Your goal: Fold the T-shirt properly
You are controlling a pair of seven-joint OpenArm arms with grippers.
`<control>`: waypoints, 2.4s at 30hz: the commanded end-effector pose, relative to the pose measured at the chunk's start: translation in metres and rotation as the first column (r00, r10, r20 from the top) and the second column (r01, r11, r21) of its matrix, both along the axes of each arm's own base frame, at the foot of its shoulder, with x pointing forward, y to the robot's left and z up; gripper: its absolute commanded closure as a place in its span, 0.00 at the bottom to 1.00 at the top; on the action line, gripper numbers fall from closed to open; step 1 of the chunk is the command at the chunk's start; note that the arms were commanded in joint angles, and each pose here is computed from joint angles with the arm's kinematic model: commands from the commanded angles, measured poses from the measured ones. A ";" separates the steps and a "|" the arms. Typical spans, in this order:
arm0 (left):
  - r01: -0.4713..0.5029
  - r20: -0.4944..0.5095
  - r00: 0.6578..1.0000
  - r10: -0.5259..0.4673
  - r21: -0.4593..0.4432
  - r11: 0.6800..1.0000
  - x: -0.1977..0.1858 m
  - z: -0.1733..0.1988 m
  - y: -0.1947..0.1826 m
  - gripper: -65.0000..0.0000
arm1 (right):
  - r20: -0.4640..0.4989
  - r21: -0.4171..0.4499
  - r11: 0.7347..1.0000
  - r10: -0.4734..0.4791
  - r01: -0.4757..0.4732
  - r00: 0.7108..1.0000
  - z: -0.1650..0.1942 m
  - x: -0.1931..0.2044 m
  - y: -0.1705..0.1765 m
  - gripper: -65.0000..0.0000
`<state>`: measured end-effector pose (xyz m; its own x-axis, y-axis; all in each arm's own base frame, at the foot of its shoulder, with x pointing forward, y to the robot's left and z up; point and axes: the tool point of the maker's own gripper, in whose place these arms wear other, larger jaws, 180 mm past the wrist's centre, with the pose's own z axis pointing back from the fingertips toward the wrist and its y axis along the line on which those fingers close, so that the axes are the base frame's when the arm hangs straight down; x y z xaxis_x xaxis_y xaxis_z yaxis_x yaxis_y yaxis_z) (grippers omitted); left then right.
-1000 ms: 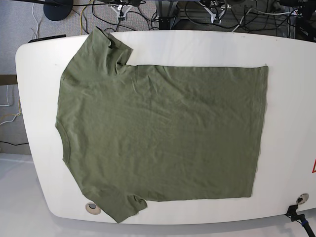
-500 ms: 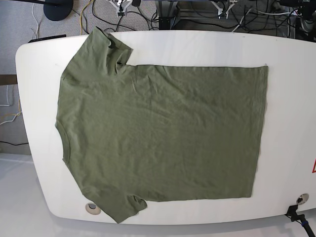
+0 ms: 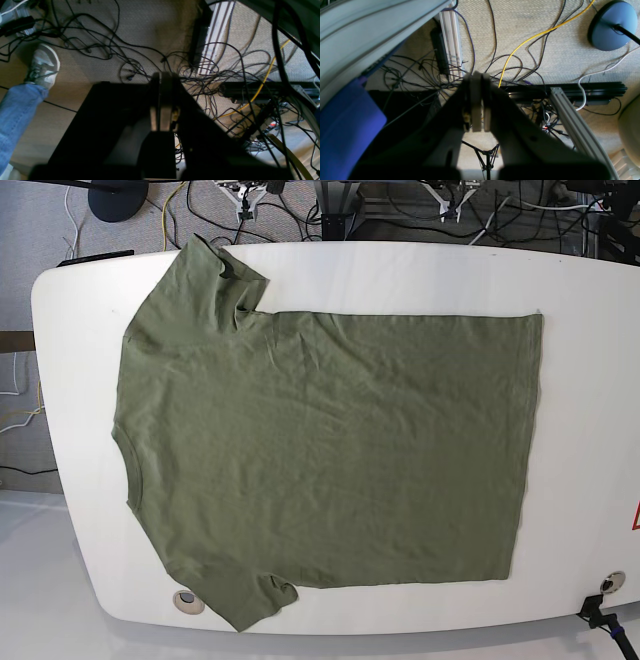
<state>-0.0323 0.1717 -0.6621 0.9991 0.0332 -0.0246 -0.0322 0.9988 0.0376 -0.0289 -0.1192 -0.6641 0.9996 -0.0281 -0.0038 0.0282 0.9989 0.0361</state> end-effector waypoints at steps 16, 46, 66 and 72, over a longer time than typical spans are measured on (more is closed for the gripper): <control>0.011 0.067 0.998 -0.011 -0.002 1.000 -0.007 0.008 0.000 0.49 | 0.145 -0.003 1.000 0.002 -0.001 0.989 0.016 0.004 -0.002 0.88; 0.047 0.448 0.890 -0.086 0.098 0.994 -0.024 0.167 0.036 0.48 | 0.449 -0.004 0.998 0.054 -0.059 0.892 0.196 -0.034 -0.010 0.35; 0.027 0.771 0.608 -0.190 0.219 0.975 0.105 0.293 0.054 0.48 | 0.726 -0.001 0.999 0.035 -0.049 0.687 0.298 0.043 -0.002 0.35; -0.060 0.862 0.490 -0.130 0.183 0.981 0.154 0.310 0.066 0.48 | 0.808 0.000 0.999 0.030 -0.051 0.589 0.303 0.090 0.000 0.35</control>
